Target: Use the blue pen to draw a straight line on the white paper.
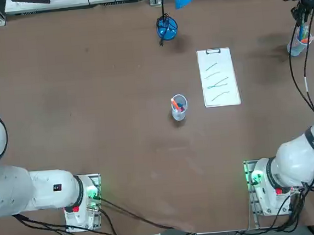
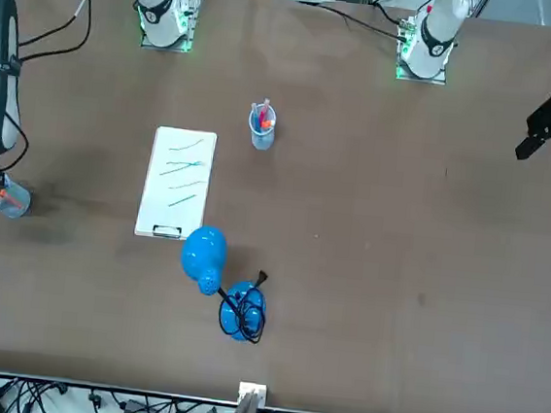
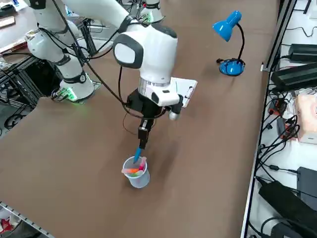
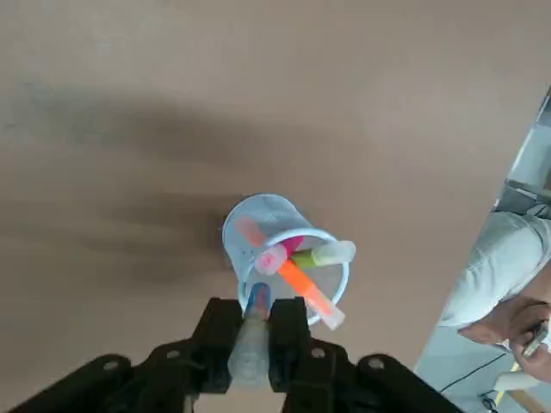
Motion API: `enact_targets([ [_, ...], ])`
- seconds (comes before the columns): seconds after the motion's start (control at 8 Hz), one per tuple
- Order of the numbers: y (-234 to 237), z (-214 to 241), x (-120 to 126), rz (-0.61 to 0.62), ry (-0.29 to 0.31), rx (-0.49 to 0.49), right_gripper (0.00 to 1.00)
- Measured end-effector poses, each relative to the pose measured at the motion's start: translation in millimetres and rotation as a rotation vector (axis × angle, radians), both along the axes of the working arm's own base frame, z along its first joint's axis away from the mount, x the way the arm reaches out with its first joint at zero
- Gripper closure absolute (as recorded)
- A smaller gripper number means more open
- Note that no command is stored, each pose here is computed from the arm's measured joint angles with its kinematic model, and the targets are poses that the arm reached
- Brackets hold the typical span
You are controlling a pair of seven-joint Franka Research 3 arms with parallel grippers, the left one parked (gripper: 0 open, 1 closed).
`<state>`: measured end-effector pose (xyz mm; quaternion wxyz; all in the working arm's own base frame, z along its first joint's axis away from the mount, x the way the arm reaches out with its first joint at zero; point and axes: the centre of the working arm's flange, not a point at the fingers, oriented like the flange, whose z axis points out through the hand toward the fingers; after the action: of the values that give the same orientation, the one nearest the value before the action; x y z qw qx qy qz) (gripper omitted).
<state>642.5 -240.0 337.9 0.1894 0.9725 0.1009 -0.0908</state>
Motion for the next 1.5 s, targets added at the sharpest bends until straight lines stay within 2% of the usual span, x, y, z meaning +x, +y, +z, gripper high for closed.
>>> enact_targets([
  [0.25,-6.3,-8.3,-0.5,0.001,0.0,0.002,0.76],
  [0.38,-6.8,-7.8,-0.3,0.001,-0.001,0.002,0.71],
  [0.5,-6.9,-6.4,0.5,0.005,-0.003,0.001,0.6],
  [0.88,-2.7,19.4,11.0,0.028,-0.041,0.009,0.02],
  [1.0,2.5,41.3,13.9,0.01,-0.063,0.045,0.0],
  [1.25,28.8,102.8,16.9,-0.052,-0.112,0.197,0.0],
  [1.5,58.9,173.3,4.7,-0.086,-0.171,0.358,0.0],
])
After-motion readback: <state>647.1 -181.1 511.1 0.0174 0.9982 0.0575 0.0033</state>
